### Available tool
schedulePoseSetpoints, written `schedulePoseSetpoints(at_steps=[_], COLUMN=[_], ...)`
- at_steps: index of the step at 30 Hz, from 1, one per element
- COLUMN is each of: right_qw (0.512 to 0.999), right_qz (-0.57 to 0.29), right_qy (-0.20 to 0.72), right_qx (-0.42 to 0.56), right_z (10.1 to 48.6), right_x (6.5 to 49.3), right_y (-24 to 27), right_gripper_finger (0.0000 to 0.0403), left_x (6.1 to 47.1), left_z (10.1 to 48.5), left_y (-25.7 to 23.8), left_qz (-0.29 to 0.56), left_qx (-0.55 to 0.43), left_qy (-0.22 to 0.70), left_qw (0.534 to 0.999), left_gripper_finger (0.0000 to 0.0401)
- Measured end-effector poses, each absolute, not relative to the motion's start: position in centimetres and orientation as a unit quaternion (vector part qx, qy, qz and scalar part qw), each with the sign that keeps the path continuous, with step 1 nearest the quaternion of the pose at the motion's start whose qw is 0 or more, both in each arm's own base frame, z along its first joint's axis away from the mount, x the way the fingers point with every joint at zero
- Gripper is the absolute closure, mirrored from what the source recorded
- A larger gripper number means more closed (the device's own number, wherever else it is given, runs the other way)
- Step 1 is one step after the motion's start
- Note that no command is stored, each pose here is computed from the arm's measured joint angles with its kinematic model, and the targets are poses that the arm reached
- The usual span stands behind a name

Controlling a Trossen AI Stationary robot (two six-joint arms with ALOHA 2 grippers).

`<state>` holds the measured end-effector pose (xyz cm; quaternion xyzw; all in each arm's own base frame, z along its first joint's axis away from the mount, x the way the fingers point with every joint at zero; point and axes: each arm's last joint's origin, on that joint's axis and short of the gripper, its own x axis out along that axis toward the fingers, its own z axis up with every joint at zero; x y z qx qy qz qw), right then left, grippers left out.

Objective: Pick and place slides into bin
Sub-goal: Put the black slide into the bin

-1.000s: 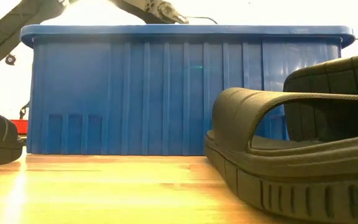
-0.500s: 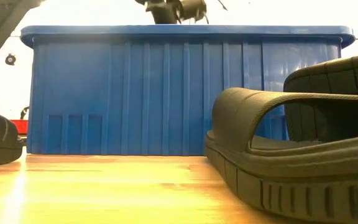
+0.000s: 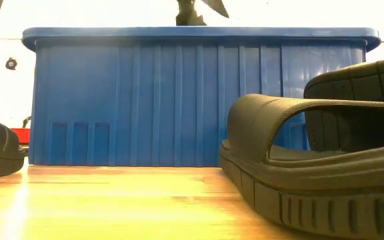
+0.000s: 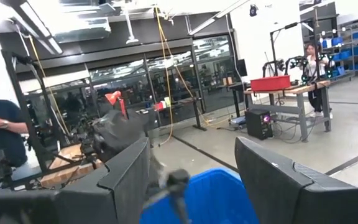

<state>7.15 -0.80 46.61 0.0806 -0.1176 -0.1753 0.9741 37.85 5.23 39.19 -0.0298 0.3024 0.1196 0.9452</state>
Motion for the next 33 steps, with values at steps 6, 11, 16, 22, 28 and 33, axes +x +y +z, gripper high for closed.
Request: schedulePoseSetpoints(at_steps=[6, 11, 16, 22, 28, 33], right_qw=[0.973, 0.973, 0.972, 0.971, 0.97, 0.967], right_qz=[-0.174, -0.173, -0.172, -0.171, -0.17, -0.168], right_qy=[-0.122, -0.122, -0.123, -0.125, -0.126, -0.13], right_qx=[0.089, 0.094, 0.104, 0.112, 0.117, 0.138], right_z=[46.7, 46.7, 46.6, 46.6, 46.6, 46.6], right_x=[7.1, 7.1, 7.2, 7.2, 7.2, 7.2], right_y=[-0.8, -0.8, -0.8, -0.8, -0.8, -0.8], right_gripper_finger=[0.0177, 0.0177, 0.0177, 0.0177, 0.0177, 0.0177], left_x=[34.3, 30.9, 28.9, 27.7, 26.7, 25.9], left_z=[42.8, 45.3, 47.0, 47.7, 47.0, 45.5], left_y=[1.0, -1.9, -4.2, -6.2, -8.5, -10.3], left_qz=[0.007, -0.052, -0.09, -0.123, -0.189, -0.189], left_qx=[-0.071, -0.103, -0.123, -0.154, -0.216, -0.252], left_qy=[0.266, 0.237, 0.208, 0.202, 0.271, 0.363], left_qw=[0.961, 0.965, 0.966, 0.959, 0.919, 0.877], left_gripper_finger=[0.0021, 0.0021, 0.0021, 0.0021, 0.0021, 0.0022])
